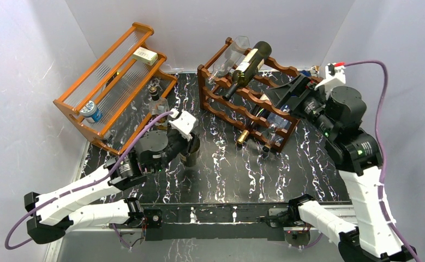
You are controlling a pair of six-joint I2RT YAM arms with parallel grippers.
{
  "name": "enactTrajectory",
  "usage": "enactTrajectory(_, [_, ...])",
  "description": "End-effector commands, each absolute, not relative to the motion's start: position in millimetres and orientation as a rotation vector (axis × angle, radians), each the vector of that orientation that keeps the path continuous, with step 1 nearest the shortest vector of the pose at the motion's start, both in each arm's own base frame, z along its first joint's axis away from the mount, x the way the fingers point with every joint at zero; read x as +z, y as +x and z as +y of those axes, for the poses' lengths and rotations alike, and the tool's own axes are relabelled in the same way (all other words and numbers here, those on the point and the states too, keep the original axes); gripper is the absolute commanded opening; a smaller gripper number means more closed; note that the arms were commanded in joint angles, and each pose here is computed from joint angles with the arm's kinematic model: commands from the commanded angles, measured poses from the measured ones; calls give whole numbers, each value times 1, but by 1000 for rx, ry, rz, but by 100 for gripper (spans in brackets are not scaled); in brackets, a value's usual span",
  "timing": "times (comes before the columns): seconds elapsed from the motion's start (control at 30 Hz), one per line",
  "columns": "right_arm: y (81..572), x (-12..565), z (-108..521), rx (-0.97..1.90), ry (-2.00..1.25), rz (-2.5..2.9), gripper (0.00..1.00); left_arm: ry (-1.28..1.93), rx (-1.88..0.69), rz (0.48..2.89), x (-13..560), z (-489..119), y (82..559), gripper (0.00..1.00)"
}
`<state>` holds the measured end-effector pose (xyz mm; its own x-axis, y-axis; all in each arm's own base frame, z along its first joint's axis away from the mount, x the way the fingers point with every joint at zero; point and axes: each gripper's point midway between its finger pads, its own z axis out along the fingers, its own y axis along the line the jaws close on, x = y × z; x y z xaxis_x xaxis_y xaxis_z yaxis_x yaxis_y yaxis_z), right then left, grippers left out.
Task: Take the wine bottle off the wine rack
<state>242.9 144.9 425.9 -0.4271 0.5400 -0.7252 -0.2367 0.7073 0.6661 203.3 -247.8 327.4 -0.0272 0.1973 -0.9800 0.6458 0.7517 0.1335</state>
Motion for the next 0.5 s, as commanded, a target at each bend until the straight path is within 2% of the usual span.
enactTrajectory(0.0, [242, 444, 107, 653, 203, 1698, 98, 494, -280, 1582, 362, -226, 228, 0])
enactTrajectory(0.13, [235, 445, 101, 626, 188, 1674, 98, 454, -199, 1626, 362, -225, 261, 0])
enactTrajectory(0.27, [230, 446, 100, 629, 176, 1668, 98, 312, -302, 1642, 372, -215, 306, 0])
enactTrajectory(0.47, [225, 454, 100, 638, 167, 1653, 98, 229, -301, 1610, 401, -218, 361, 0])
